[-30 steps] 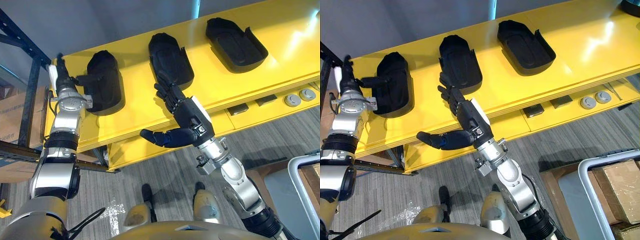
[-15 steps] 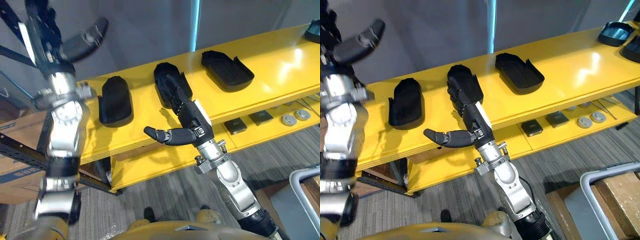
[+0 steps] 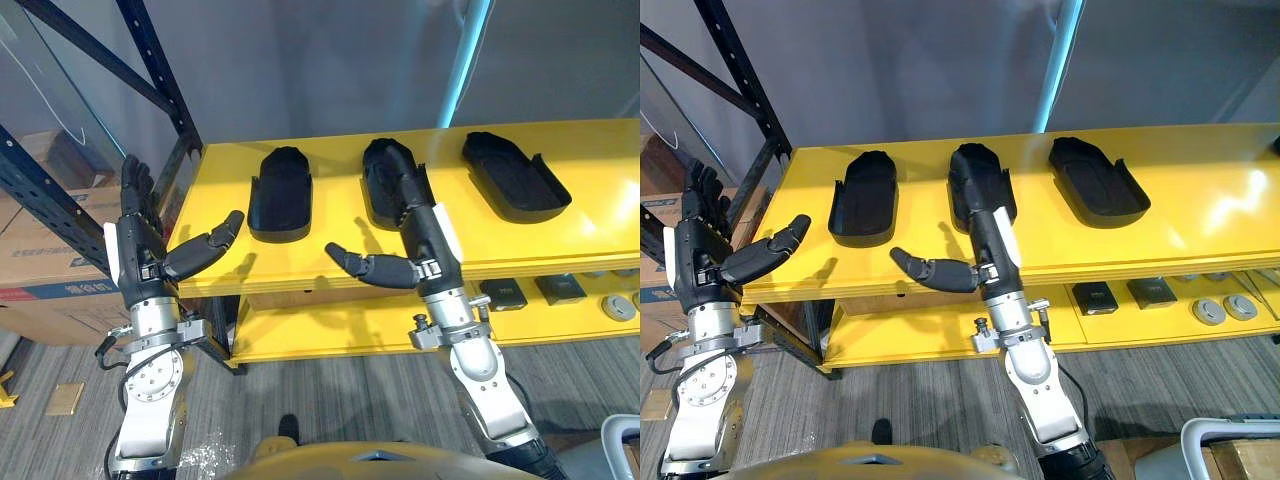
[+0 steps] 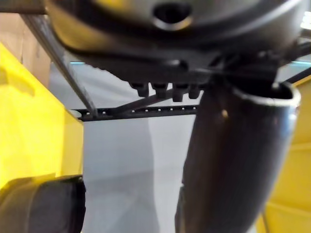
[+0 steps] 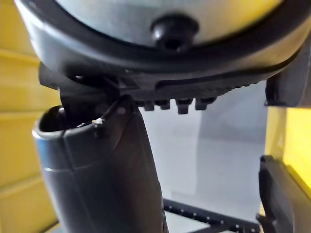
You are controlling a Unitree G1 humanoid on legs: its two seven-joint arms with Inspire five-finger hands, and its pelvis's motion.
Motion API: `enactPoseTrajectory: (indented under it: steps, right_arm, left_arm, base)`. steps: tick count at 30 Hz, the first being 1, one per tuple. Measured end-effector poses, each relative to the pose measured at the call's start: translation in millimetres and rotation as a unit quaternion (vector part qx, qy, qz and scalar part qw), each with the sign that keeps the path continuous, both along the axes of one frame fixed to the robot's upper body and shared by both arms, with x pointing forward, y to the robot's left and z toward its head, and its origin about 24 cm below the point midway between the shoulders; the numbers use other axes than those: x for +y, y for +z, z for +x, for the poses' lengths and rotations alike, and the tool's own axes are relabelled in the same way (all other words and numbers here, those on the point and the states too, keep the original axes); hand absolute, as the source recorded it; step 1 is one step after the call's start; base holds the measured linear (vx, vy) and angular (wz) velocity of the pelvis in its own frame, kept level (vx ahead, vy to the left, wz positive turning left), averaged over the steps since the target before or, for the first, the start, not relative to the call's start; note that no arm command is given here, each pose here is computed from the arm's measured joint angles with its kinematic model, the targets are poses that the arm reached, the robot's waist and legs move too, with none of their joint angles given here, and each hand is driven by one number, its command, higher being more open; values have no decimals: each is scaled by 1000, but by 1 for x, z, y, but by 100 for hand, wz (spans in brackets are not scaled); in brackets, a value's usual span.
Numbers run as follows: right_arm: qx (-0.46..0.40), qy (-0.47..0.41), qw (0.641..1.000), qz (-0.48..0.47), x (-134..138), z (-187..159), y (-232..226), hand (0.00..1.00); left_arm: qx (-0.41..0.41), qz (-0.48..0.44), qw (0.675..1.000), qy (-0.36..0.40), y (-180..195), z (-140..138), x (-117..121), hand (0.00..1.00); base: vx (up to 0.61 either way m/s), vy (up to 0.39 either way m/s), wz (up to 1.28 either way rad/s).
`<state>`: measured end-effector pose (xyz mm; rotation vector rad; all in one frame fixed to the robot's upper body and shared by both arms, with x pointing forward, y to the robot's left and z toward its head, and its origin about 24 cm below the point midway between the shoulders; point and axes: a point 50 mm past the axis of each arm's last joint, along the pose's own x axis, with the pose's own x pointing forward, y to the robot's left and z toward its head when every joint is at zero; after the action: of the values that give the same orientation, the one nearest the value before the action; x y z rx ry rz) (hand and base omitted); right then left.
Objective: Walk over and take three plastic housings, then place them on the shelf
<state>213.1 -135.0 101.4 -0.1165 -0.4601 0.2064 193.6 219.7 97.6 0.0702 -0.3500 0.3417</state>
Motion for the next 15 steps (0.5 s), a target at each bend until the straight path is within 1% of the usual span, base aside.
enactPoseTrajectory:
  steps: [3,7,11,15]
  right_arm:
    - [-34,-45,998,-11,-14,2,8,100]
    - [-94,-107,990,-1,-27,3,25,100]
    - [-134,-137,981,14,-36,4,41,100]
    - [-152,-146,978,13,-42,2,46,100]
  left_arm:
    - [-8,-3,1000,-14,0,-1,-5,100]
    - [-2,-14,999,-35,-5,1,-12,100]
    - [24,-13,998,-51,-15,8,-14,100]
    - [36,-9,998,-45,-20,11,-11,100]
  base:
    - [-25,-2,-1]
    - [-9,-3,-2]
    - [0,0,0]
    - [16,-6,0]
